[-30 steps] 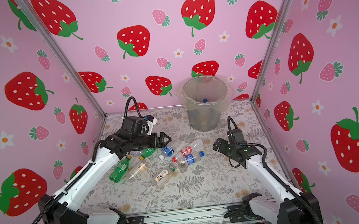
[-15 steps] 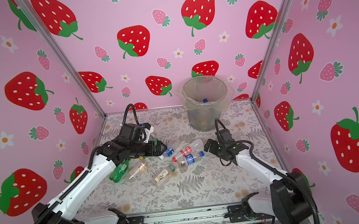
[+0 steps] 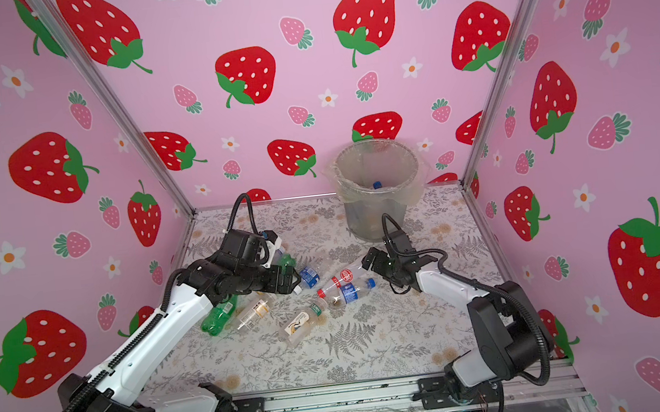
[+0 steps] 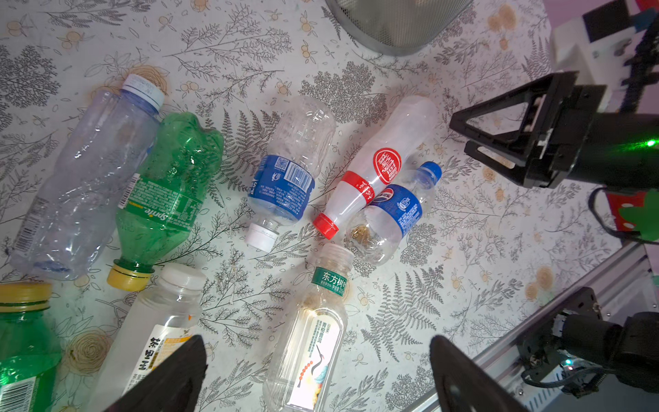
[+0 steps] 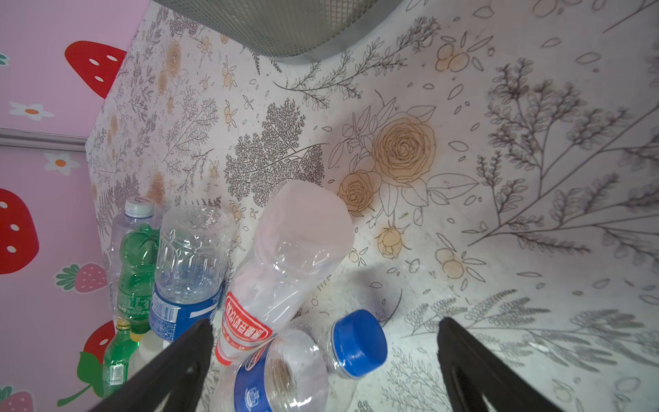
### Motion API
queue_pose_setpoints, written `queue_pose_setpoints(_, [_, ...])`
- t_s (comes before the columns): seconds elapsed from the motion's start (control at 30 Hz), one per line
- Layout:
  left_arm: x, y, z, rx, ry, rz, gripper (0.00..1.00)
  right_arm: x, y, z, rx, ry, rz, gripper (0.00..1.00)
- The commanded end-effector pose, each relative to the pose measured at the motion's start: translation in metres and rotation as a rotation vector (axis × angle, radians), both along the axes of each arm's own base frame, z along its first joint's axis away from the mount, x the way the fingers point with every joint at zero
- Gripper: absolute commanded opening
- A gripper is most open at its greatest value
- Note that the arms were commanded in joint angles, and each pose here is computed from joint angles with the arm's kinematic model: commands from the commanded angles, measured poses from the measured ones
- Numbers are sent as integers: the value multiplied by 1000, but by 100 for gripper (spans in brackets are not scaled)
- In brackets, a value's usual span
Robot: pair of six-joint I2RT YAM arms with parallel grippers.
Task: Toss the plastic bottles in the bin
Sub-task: 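Reach the right gripper toward the red-capped white bottle while the left gripper hovers, then lower the right gripper onto the red-capped white bottle and close on it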
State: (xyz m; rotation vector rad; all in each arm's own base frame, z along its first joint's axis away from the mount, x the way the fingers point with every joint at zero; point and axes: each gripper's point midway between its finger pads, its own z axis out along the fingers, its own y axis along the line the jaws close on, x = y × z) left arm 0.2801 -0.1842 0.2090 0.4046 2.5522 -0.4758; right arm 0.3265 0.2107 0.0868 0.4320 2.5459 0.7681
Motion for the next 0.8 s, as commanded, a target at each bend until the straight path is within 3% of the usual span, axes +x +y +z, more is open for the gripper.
queue_pose_setpoints(0.0, [3,10,4,51,-35,4,99,13,13,9,49,-18,-19,98])
queue_pose_setpoints(0.77, [-2,8,-15,28,1,10,99,40,33,-11,142,13,-91,85])
